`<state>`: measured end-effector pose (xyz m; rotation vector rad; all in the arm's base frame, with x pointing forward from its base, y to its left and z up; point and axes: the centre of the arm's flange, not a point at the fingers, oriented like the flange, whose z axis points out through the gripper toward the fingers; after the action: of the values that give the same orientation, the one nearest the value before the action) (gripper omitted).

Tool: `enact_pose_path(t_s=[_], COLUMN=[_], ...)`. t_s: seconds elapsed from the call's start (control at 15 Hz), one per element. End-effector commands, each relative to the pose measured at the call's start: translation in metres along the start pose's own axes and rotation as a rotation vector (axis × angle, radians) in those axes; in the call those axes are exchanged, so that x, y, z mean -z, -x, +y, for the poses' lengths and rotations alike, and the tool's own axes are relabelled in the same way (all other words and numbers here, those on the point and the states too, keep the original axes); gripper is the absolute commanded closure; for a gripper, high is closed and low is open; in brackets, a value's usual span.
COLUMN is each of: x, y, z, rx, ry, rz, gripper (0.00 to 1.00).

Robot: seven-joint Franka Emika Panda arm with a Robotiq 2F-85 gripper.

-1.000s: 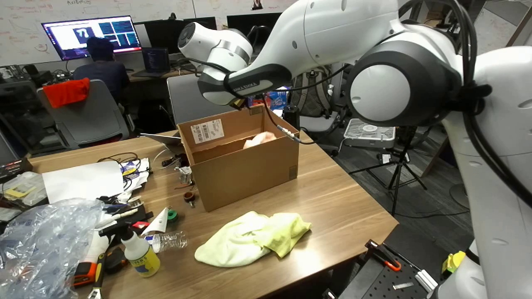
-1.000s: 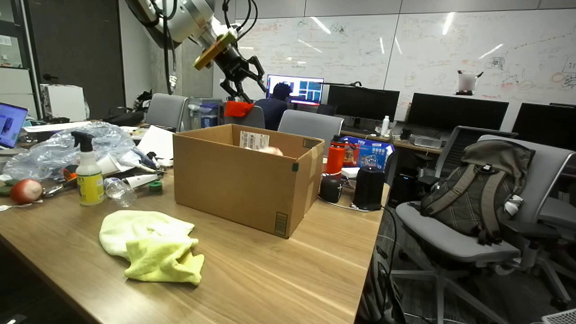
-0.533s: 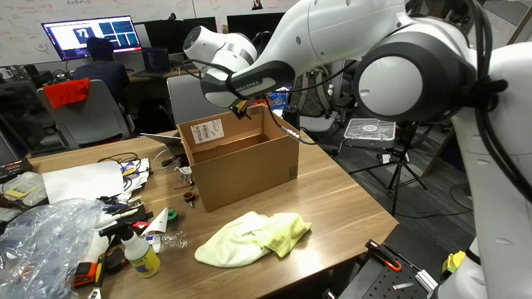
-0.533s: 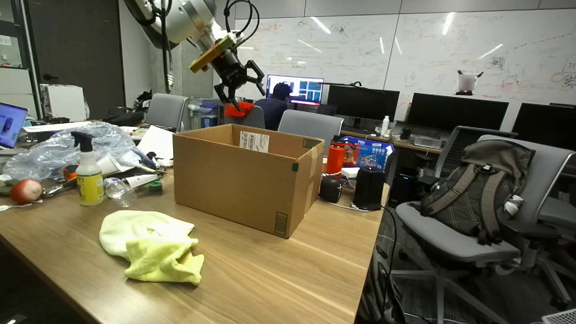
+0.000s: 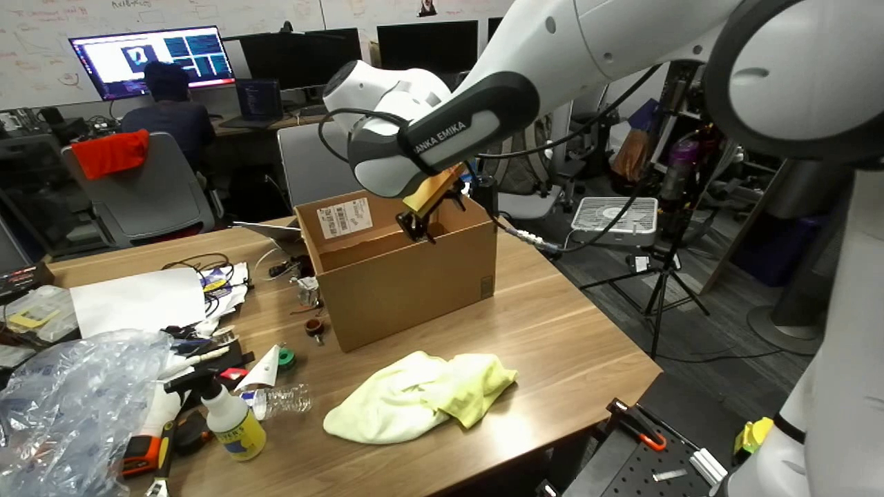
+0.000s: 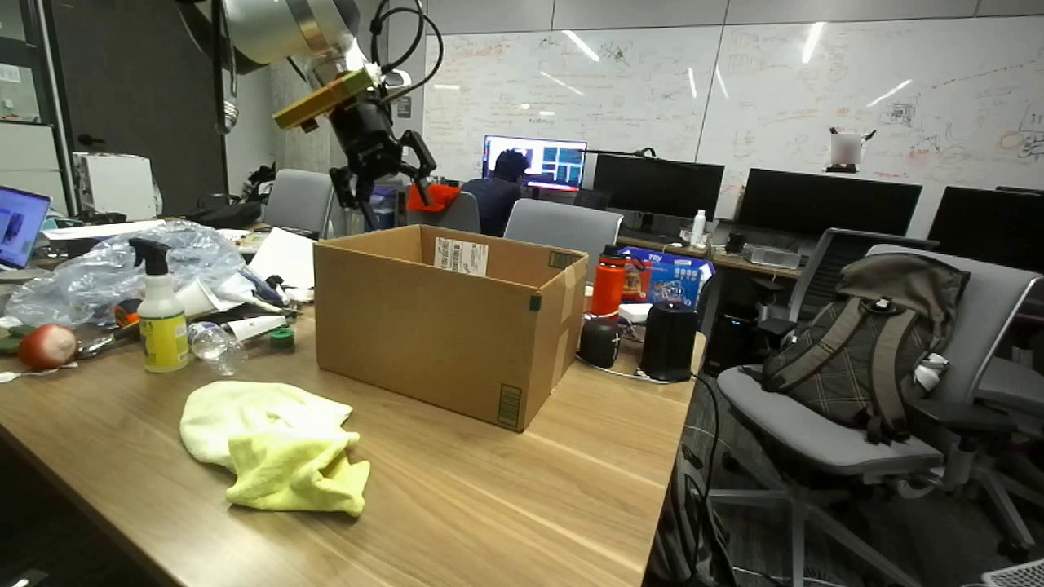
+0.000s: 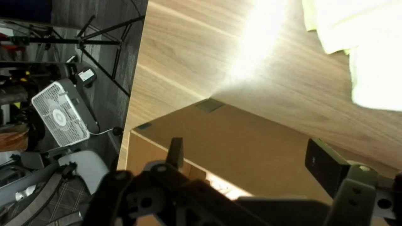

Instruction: Put the shirts and towels in the box respectively one at a time

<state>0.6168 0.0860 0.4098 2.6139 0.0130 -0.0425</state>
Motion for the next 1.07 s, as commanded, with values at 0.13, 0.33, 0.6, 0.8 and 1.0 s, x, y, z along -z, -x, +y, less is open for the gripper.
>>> enact_pose_path(t_s=[0.13, 0.33, 0.6, 0.8, 1.0], x=[-0.001, -0.01, -0.031, -0.056, -0.085], y=[0.082, 0.107, 0.129, 0.144, 0.16], z=[-0.01, -0.025, -0.05, -0.067, -0.079], rx=[-0.004, 0.002, 0.009, 0.016, 0.023], ry=[-0.108, -0.175, -0.272, -0.302, -0.302], rz=[-0.065, -0.082, -0.101, -0.133, -0.176], gripper=[0.0, 0.0, 0.0, 0.0, 0.0])
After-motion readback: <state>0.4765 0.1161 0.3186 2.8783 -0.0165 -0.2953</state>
